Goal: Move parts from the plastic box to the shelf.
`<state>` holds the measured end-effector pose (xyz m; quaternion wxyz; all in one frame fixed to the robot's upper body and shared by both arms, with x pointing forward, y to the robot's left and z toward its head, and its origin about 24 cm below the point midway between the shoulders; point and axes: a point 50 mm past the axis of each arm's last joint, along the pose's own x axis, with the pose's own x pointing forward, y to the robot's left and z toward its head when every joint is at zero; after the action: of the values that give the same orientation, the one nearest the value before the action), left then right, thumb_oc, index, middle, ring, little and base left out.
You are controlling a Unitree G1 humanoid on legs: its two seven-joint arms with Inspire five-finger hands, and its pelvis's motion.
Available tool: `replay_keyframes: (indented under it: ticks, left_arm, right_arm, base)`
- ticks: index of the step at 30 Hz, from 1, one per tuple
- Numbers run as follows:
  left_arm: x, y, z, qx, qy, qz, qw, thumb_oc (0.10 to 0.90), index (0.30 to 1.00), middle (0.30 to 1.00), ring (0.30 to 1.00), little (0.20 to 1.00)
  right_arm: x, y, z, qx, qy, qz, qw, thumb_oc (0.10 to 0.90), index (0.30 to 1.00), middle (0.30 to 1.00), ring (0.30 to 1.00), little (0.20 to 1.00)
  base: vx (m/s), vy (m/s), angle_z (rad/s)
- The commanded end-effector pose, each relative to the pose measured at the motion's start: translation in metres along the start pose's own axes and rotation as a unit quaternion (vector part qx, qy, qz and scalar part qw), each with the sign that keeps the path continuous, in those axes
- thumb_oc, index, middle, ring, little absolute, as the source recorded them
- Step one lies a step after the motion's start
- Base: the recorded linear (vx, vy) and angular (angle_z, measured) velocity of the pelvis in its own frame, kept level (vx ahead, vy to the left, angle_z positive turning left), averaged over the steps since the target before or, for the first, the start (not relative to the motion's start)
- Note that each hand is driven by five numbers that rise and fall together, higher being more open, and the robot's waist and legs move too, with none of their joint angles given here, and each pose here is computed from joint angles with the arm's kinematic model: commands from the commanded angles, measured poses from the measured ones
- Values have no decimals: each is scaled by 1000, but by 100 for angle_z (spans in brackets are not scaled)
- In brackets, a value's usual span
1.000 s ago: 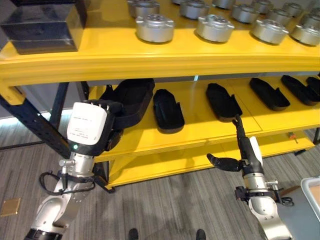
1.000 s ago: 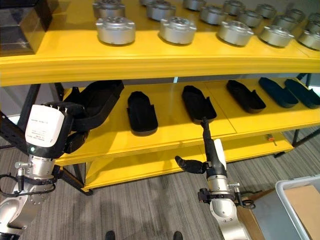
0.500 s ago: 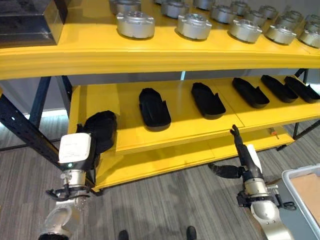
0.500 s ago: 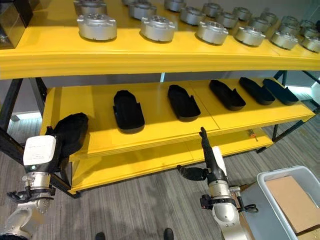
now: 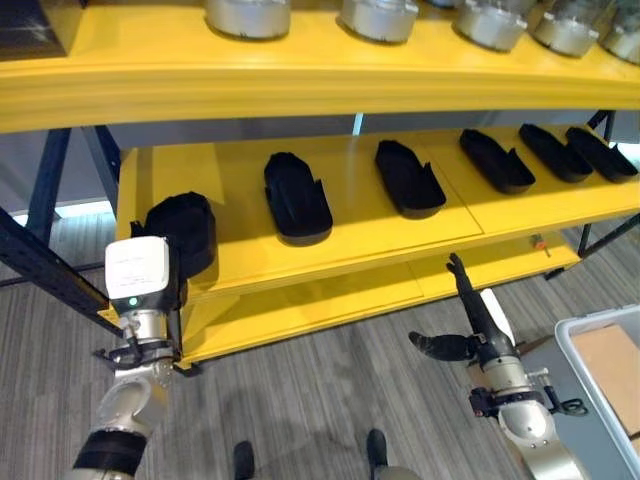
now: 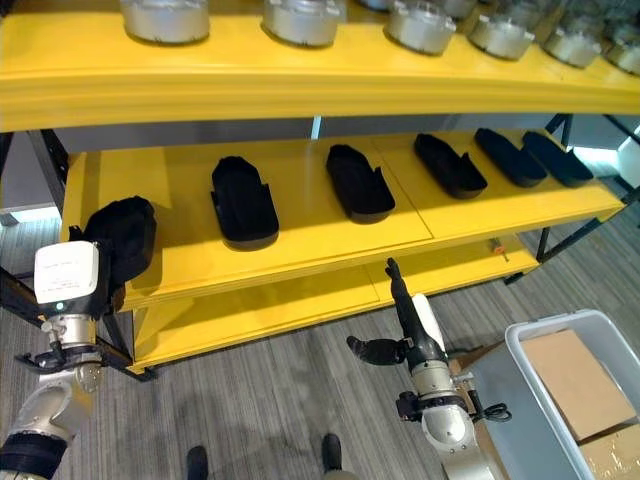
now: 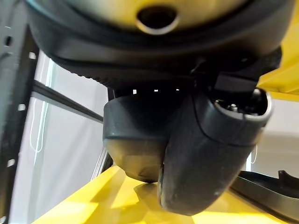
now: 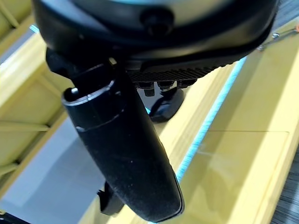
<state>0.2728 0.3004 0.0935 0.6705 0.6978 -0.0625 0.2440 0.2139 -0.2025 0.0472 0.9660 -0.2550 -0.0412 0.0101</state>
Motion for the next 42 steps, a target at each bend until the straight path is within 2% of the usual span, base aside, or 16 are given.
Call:
replay_keyframes:
  ticks: [1, 17, 25, 42]
  left_arm:
    - [40, 29, -3, 35, -9, 56, 998, 400, 300, 300, 300, 300]
    - [70, 38, -26, 57, 54, 53, 995, 400, 300, 300, 300, 300]
    - [72, 37, -37, 74, 65, 37, 994, 400, 300, 300, 300, 300]
    - [56, 26, -57, 109, 75, -12, 991, 400, 300, 300, 300, 300]
  right_arm:
    - [22, -31, 57, -12, -154, -52, 987, 900, 1000, 1000, 1000, 1000]
    - [19, -29, 56, -16, -155, -28, 987, 900, 1000, 1000, 1000, 1000]
    - [18, -27, 56, -20, -156, -18, 987, 900, 1000, 1000, 1000, 1000]
    - [16, -29, 54, -21, -151, -13, 988, 900, 1000, 1000, 1000, 1000]
  base:
    - [-13, 8, -5]
    - [-1, 0, 0]
    - [0, 0, 0]
    - [0, 0, 0]
